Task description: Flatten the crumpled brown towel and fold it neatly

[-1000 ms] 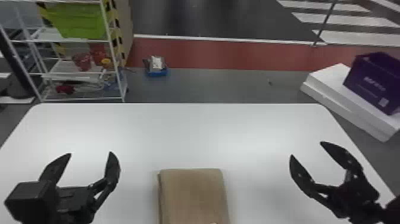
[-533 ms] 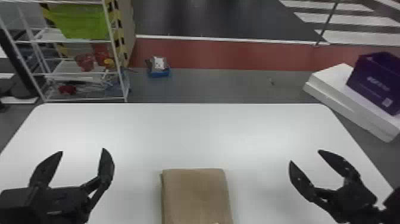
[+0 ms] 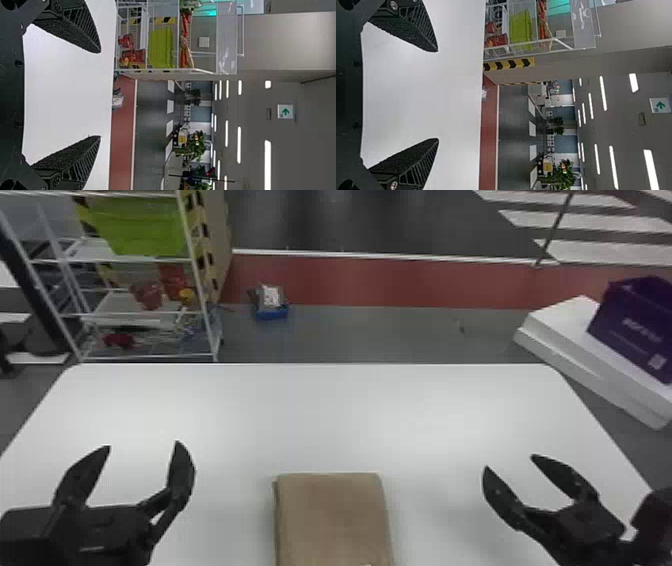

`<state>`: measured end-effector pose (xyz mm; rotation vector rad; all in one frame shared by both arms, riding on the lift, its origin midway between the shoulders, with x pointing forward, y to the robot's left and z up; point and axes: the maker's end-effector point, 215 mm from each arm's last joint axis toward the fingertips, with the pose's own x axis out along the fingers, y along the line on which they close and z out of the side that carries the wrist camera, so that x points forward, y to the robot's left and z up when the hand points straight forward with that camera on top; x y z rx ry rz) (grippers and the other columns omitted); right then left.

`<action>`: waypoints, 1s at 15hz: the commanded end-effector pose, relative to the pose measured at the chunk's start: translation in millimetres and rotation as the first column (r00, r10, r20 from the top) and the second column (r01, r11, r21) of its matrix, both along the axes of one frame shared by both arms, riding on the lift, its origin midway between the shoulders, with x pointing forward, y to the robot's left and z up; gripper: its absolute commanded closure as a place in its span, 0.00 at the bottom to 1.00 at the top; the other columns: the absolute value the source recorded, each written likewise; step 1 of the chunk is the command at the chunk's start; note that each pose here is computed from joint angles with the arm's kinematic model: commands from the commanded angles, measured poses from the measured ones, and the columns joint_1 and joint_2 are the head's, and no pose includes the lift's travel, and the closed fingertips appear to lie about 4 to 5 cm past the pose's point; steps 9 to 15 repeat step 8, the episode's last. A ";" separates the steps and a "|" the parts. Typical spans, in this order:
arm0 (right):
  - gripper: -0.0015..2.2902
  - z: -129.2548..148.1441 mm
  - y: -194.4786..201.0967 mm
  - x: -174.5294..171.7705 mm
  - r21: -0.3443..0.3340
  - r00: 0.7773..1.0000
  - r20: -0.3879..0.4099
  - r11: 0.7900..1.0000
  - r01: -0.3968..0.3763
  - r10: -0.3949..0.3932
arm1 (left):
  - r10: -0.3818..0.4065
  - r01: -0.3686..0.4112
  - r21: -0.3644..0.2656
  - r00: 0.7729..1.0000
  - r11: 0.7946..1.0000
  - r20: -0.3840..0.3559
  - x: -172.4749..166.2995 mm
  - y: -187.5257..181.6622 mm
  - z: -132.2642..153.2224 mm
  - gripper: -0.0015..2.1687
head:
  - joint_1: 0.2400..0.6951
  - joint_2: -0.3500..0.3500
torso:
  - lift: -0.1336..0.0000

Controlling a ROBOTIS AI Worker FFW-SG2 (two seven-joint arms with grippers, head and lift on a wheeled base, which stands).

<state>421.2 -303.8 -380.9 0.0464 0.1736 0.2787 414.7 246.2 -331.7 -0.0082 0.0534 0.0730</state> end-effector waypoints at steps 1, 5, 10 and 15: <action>0.04 -0.8 6.3 0.8 0.008 1.000 -0.001 1.000 -0.005 0.005 | -0.010 0.010 -0.005 1.000 1.000 0.003 1.7 -3.4 1.0 0.06 | 1.00 0.39 | 0.07; 0.04 -6.8 13.9 4.4 0.007 1.000 -0.019 1.000 0.003 -0.002 | -0.018 0.018 -0.004 1.000 1.000 -0.001 2.5 -4.6 -1.2 0.06 | 1.00 0.39 | 0.07; 0.04 -8.9 17.6 6.9 0.005 1.000 -0.026 1.000 0.005 -0.005 | -0.021 0.021 -0.003 1.000 1.000 -0.003 2.8 -5.2 -2.2 0.06 | 1.00 0.40 | 0.07; 0.04 -8.9 17.6 6.9 0.005 1.000 -0.026 1.000 0.005 -0.005 | -0.021 0.021 -0.003 1.000 1.000 -0.003 2.8 -5.2 -2.2 0.06 | 1.00 0.40 | 0.07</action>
